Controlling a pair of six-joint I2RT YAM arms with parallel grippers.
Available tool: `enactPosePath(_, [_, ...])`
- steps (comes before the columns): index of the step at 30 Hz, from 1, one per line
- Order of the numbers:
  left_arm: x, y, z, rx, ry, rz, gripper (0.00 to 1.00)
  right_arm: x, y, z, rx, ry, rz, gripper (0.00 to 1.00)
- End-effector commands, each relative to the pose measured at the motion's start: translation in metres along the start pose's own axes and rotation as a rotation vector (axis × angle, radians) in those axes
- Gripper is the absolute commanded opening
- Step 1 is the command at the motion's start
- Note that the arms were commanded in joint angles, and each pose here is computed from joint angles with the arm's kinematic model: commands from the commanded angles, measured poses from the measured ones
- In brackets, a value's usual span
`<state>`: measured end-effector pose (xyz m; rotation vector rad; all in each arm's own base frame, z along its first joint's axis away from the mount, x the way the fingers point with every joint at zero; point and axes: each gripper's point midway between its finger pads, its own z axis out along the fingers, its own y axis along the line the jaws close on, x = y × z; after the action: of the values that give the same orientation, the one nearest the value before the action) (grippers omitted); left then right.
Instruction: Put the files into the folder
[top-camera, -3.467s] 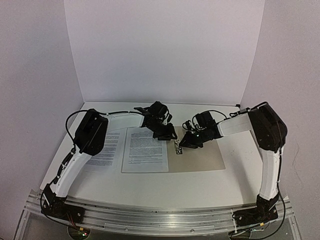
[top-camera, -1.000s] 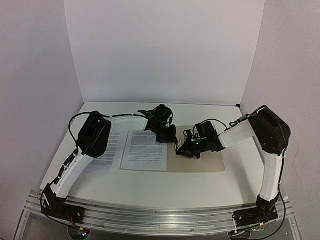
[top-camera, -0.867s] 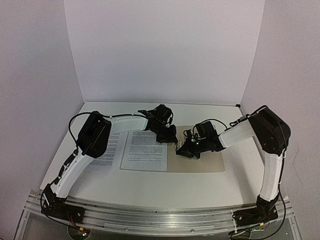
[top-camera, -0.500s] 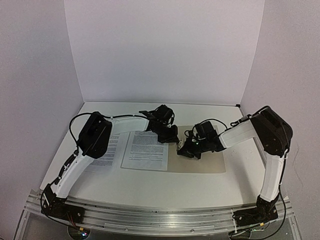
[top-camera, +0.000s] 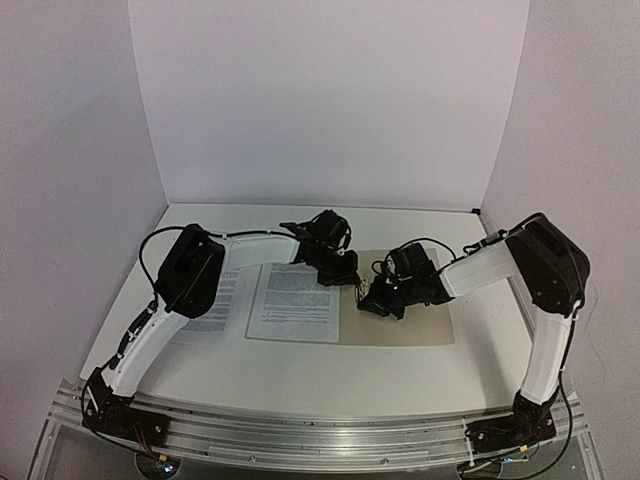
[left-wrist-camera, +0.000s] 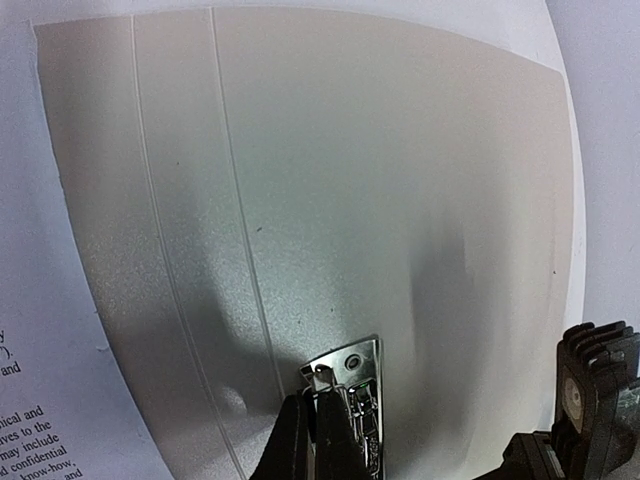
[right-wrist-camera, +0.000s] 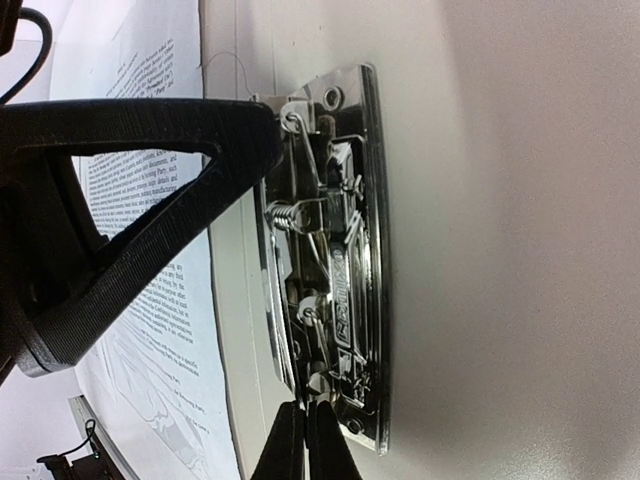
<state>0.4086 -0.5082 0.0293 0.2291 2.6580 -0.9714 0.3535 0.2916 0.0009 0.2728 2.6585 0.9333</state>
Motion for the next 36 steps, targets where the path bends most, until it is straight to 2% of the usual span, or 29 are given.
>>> enactPosePath(1, [0.011, 0.025, 0.000, -0.086, 0.057, 0.040, 0.00, 0.029, -0.151, -0.025, 0.580, 0.008, 0.122, 0.00])
enactPosePath(7, [0.014, 0.028, 0.001, -0.094, 0.065, 0.061, 0.00, 0.030, -0.157, -0.028, 0.590, 0.011, 0.128, 0.00])
enactPosePath(12, [0.014, 0.028, 0.003, -0.088, 0.068, 0.082, 0.00, 0.020, -0.159, -0.034, 0.621, -0.042, 0.119, 0.00])
enactPosePath(17, [0.016, 0.030, 0.005, -0.089, 0.074, 0.092, 0.00, 0.057, -0.203, -0.030, 0.748, 0.059, 0.158, 0.00])
enactPosePath(19, [0.017, 0.030, 0.005, -0.090, 0.077, 0.097, 0.00, 0.062, -0.212, -0.035, 0.787, 0.060, 0.176, 0.00])
enactPosePath(25, [0.018, 0.033, 0.004, -0.091, 0.089, 0.109, 0.00, 0.047, -0.205, -0.044, 0.814, -0.002, 0.189, 0.00])
enactPosePath(28, [0.017, 0.038, 0.003, -0.107, 0.091, 0.134, 0.00, 0.044, -0.202, -0.055, 0.838, -0.045, 0.255, 0.00])
enactPosePath(32, [0.017, 0.044, 0.002, -0.123, 0.100, 0.165, 0.00, 0.031, -0.189, -0.066, 0.805, -0.129, 0.315, 0.00])
enactPosePath(36, [0.020, 0.048, 0.004, -0.125, 0.111, 0.178, 0.00, 0.019, -0.176, -0.059, 0.754, -0.122, 0.316, 0.00])
